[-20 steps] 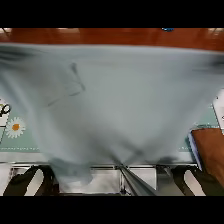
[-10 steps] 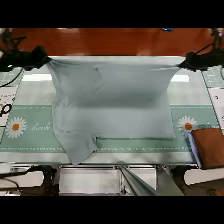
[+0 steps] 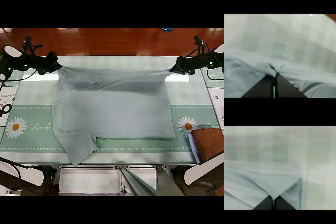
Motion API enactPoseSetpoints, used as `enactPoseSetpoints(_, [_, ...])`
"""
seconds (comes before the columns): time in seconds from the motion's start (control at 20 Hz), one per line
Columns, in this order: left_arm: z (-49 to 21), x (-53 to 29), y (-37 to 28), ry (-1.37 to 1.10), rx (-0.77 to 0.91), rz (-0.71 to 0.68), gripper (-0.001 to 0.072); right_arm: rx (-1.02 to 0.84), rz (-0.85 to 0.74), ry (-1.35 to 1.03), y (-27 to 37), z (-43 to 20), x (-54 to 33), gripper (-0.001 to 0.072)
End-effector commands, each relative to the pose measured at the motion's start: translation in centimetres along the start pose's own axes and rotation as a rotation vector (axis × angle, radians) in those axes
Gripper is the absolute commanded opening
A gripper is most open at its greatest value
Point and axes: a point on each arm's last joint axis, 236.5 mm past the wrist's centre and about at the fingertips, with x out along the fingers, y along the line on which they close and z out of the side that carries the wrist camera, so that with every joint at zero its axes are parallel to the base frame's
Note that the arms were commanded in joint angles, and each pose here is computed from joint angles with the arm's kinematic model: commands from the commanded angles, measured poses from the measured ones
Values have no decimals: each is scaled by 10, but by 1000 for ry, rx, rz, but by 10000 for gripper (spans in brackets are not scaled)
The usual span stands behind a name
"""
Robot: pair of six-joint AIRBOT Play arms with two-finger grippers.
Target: Fold the shirts.
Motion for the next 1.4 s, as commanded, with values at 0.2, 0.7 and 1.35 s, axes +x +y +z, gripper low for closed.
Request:
enactPoseSetpoints(0.2, [-84, -31, 64, 388, 195, 190, 21, 69, -19, 310, -23, -82, 1, 19])
enactPoseSetpoints(0.7, [-129, -23, 90, 524, 143, 218, 22, 92, -42, 379, -33, -110, 20, 20])
enactPoseSetpoints(1.35, [-145, -98, 107, 533, 138, 345, 508, 165, -132, 298, -46, -101, -43, 414])
